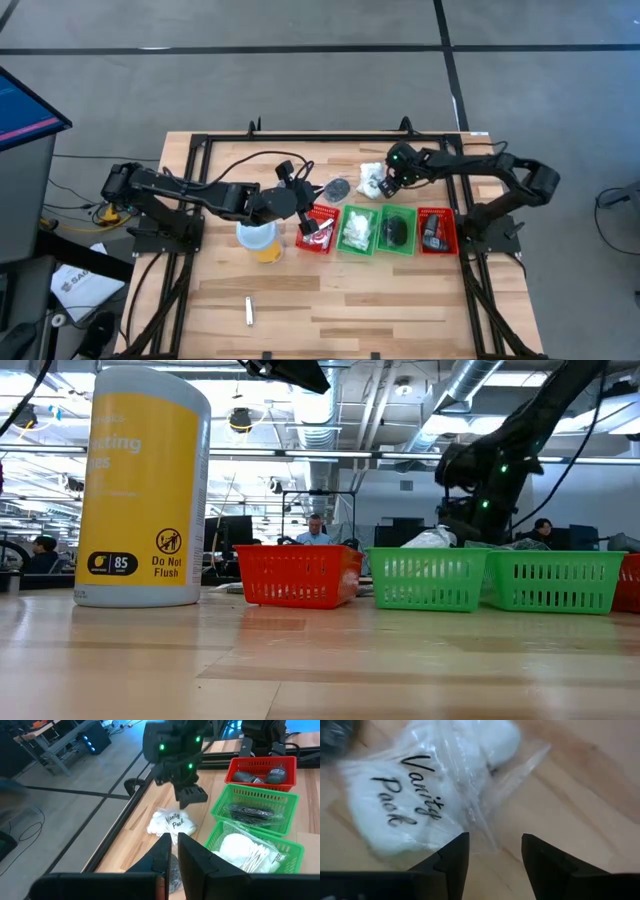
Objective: Pick & Place Travel size toiletries
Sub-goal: Put the white cotton pack into the left green bin
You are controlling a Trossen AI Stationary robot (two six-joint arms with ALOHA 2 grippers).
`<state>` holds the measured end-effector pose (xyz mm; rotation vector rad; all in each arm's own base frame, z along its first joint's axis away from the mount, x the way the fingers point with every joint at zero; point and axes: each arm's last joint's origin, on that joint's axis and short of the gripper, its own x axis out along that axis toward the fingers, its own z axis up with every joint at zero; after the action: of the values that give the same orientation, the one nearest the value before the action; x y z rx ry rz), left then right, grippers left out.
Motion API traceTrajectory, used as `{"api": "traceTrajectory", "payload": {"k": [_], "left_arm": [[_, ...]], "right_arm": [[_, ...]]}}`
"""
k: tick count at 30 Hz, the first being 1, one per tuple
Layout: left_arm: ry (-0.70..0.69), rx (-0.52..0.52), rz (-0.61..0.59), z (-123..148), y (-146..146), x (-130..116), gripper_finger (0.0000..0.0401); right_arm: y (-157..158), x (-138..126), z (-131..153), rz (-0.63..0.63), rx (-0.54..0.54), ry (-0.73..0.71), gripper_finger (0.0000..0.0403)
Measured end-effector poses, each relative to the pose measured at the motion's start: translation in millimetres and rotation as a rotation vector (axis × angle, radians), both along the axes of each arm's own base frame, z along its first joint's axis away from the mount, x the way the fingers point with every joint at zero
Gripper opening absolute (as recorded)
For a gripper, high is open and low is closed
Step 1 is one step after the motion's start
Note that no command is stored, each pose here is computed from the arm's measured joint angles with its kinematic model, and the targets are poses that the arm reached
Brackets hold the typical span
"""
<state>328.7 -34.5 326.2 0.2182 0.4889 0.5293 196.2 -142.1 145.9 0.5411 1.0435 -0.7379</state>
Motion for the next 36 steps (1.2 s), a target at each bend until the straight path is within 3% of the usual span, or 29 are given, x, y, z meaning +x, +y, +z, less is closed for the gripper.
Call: {"api": "traceTrajectory", "payload": {"k": [10,18,26,36], "left_arm": [[0.0,0.0,0.0,0,0,0,0.0025],[0.047,0.008,0.0,-18,0,-2,0.0025],[0.066,0.006,0.009,-30,3,-4,0.0025],[0.058,0.01,0.006,-29,3,-3,0.0025]], "right_arm": [[-10,13,-24,0.052,-0.019,0.014,0.0138],[-8,12,-18,0.083,-0.001,-0.024,0.0011],[-4,12,-3,0.103,-0.015,-0.096,0.0001],[21,0,45,0.136,-0.074,-0.215,0.0]]}}
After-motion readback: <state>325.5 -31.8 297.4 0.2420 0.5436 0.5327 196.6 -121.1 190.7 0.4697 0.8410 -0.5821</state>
